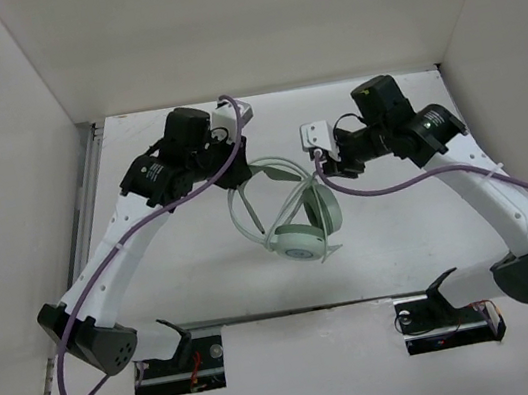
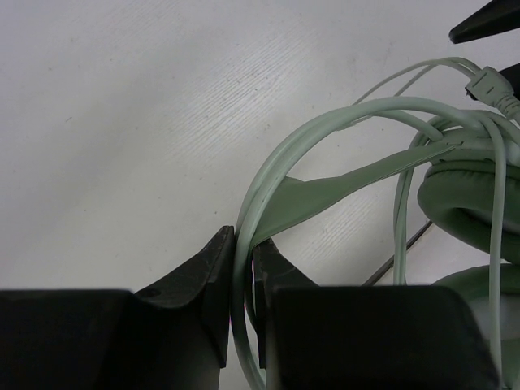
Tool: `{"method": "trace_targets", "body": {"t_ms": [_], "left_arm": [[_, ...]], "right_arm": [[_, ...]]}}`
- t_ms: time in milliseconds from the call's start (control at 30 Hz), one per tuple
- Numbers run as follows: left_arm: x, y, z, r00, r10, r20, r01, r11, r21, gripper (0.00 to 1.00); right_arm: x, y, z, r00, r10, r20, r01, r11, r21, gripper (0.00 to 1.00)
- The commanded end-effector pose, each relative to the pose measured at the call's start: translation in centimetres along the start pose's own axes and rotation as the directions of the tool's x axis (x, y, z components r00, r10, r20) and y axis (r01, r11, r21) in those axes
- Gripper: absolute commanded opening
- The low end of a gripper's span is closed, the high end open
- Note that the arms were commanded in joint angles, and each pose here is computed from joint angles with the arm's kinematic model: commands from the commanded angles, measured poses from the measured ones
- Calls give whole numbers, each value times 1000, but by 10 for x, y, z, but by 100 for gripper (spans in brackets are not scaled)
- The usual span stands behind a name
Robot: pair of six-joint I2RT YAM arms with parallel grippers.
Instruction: Wrap the headphones
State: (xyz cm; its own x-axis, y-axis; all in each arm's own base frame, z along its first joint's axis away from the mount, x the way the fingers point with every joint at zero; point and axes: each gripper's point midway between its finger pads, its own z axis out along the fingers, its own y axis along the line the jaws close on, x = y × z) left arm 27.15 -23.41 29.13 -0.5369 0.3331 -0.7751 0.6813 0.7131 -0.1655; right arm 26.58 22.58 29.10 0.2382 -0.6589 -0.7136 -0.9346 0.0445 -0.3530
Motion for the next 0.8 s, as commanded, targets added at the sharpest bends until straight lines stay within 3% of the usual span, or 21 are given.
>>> {"method": "trace_targets", "body": {"t_ms": [0,200,500,633,767], "left_arm": [[-40,-9,-30,985,-59,163,51,997,53,0],[-44,7,-30,977,-112,184,108,994,31,0],[-42,36,-3,953,-234,191,237,971,2,0],[-43,59,22,935,-290,203,304,952,-41,0],[-44,97,55,917,-312,248,352,926,-139,0]], "right_arm": [[-29,-12,-21,995,-30,94,24,997,68,43],[-29,-22,-35,993,11,121,-25,993,113,43],[-24,-55,-88,954,132,268,-213,931,298,43],[-16,-63,-102,892,217,397,-375,846,380,42],[-4,-71,-126,795,283,537,-549,712,437,46]]}}
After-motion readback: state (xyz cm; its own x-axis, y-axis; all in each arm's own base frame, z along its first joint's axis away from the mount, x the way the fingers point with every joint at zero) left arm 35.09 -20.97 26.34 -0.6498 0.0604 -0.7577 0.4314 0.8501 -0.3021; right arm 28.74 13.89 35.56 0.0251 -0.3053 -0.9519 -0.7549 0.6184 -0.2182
